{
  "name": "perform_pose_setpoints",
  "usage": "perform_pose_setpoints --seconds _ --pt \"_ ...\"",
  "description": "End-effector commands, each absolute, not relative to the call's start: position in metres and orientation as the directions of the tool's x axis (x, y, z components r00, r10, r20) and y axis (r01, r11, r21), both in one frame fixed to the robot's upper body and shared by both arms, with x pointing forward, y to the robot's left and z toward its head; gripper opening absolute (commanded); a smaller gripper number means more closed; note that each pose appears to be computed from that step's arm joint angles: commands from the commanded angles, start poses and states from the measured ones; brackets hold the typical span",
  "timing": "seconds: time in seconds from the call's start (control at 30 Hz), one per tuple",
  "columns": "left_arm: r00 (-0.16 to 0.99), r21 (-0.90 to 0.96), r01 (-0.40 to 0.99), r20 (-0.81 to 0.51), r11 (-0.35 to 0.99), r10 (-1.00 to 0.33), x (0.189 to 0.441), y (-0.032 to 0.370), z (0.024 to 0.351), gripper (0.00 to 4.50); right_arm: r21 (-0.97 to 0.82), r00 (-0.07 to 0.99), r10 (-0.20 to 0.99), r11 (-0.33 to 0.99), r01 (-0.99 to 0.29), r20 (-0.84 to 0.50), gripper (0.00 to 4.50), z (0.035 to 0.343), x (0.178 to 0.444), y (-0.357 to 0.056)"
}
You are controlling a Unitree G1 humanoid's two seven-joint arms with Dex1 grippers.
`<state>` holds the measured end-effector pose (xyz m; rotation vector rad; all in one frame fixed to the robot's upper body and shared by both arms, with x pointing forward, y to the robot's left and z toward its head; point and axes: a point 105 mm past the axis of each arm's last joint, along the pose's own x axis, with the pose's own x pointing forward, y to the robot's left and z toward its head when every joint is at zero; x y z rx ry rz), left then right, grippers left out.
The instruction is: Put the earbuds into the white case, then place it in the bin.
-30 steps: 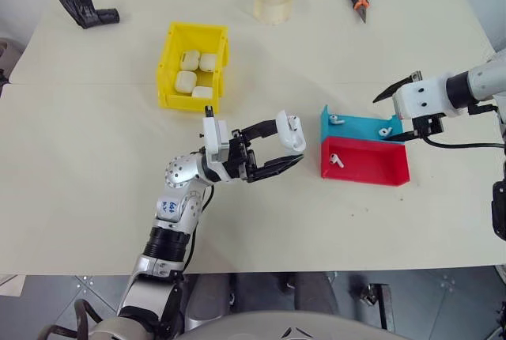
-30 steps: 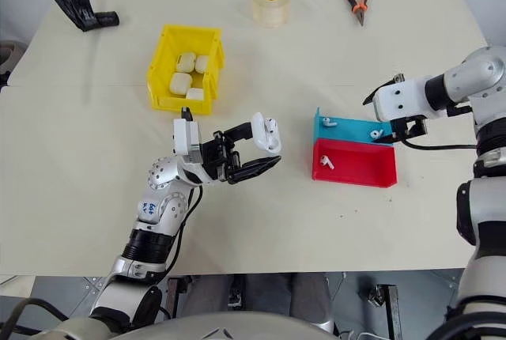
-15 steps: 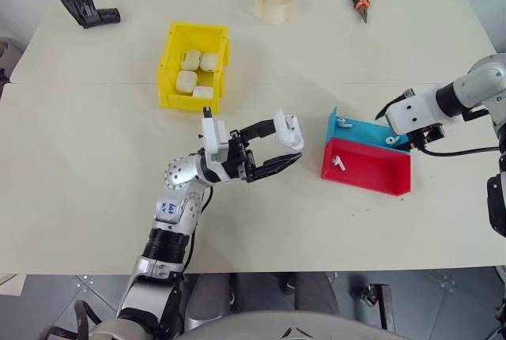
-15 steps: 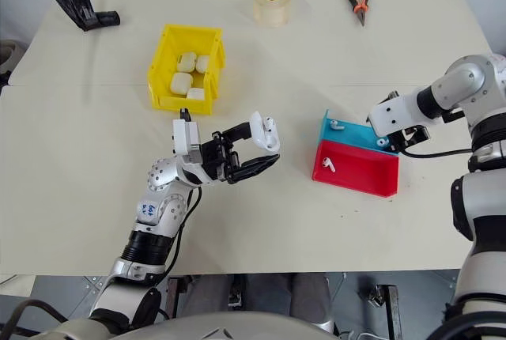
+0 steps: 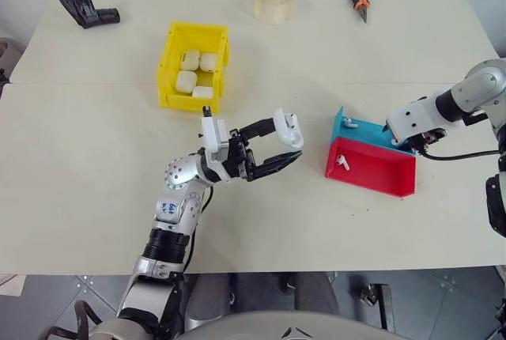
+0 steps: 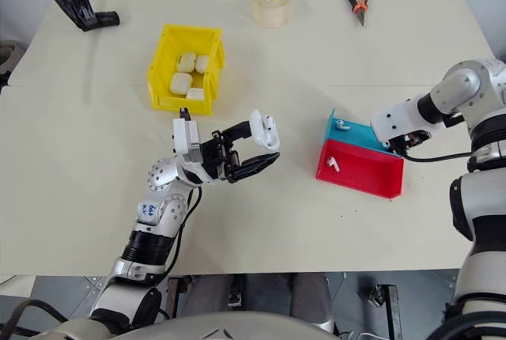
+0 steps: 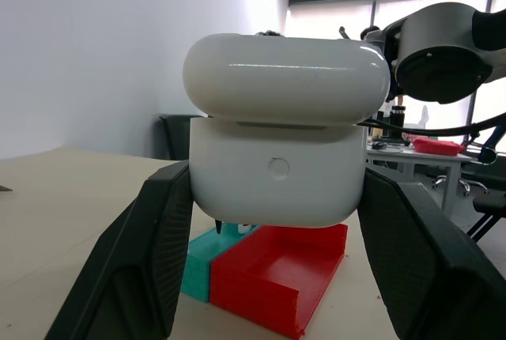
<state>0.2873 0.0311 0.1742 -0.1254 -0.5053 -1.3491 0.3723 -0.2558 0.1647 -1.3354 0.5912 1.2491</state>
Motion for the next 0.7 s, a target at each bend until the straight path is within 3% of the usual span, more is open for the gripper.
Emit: perform_pose_setpoints --seconds 0.03,0.27,0.47,0.7 --pt "0.097 0.257 0.938 0.447 0.231 -0.889 0.281 0.029 0.188 2.76 -0.423 0.336 0.455 -0.101 -0.901 -0.825 2.62 0.189 0.379 -0.241" --pt "0.086 0.257 0.942 0.435 0.215 -0.897 0.281 0.029 0.187 2.76 -0.376 0.389 0.536 0.139 -0.916 -0.749 2.62 0.196 0.392 -0.231" --pt "0.081 0.257 0.943 0.435 0.210 -0.897 0.281 0.029 0.188 2.76 -0.366 0.421 0.537 0.211 -0.906 -0.731 2.62 0.186 0.401 -0.221" --pt "0.079 0.260 0.942 0.436 0.210 -0.897 0.281 0.028 0.190 2.76 -0.358 0.412 0.535 0.206 -0.911 -0.738 2.62 0.178 0.403 -0.213"
